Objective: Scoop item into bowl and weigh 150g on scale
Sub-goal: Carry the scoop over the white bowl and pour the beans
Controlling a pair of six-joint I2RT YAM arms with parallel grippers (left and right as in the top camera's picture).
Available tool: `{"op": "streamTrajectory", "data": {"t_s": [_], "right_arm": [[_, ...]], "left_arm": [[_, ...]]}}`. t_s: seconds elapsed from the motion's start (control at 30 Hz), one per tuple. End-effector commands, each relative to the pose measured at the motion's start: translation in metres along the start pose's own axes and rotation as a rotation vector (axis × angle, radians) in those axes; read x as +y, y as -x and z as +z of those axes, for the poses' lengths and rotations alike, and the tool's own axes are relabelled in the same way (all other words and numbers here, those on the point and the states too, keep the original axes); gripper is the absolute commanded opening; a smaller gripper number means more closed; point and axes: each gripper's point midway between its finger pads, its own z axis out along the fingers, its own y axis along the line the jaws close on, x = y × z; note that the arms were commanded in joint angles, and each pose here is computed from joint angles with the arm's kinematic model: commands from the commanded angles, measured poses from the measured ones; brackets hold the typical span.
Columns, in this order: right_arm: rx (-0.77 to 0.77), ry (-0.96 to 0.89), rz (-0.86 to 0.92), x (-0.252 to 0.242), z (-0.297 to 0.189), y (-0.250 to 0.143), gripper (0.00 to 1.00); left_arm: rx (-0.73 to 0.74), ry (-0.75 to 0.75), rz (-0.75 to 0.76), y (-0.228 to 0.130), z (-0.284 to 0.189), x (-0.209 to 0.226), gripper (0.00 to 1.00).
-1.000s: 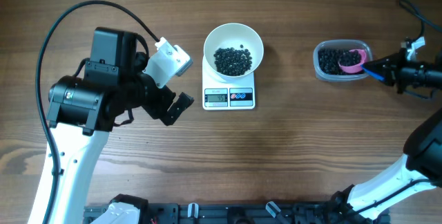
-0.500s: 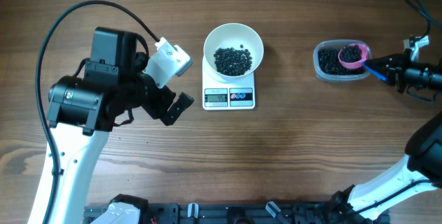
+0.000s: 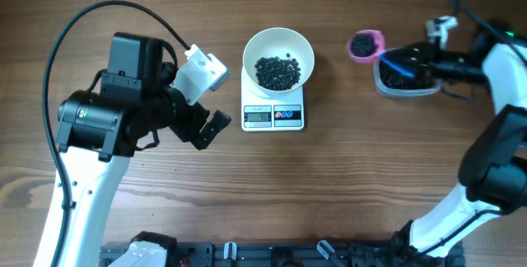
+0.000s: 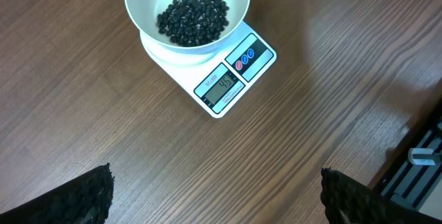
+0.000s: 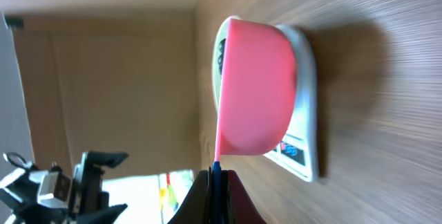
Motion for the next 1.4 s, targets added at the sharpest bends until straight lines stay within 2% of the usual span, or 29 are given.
{"op": "streamTrajectory", "data": {"t_s": [0.0, 0.17, 0.33, 0.77, 0.93, 1.13, 1.37], "right_arm": [[0.070, 0.062, -0.039, 0.043, 0.032, -0.014, 0.05], [0.162, 0.087, -0.110, 0.077, 0.083, -0.027, 0.04], [0.181, -0.019, -0.215, 0.076, 0.127, -0.034, 0.04], [0.144, -0.508, -0.626, 0.025, 0.181, -0.037, 0.04], [0.194, -0.535, -0.769, 0.027, 0.196, -0.051, 0.04], [0.219, -0.509, -0.769, 0.031, 0.203, -0.061, 0.04], [0.261, -0.396, -0.724, 0.044, 0.209, -0.077, 0.04]], "left_arm": [[-0.012, 0.008, 0.015, 0.004, -0.003, 0.003, 1.00], [-0.012, 0.008, 0.015, 0.004, -0.003, 0.003, 1.00], [-0.012, 0.008, 0.015, 0.004, -0.003, 0.003, 1.00], [-0.012, 0.008, 0.015, 0.004, -0.003, 0.003, 1.00], [-0.012, 0.008, 0.015, 0.004, -0.003, 0.003, 1.00], [-0.012, 0.008, 0.015, 0.004, -0.003, 0.003, 1.00], [-0.012, 0.008, 0.015, 0.004, -0.003, 0.003, 1.00]]}}
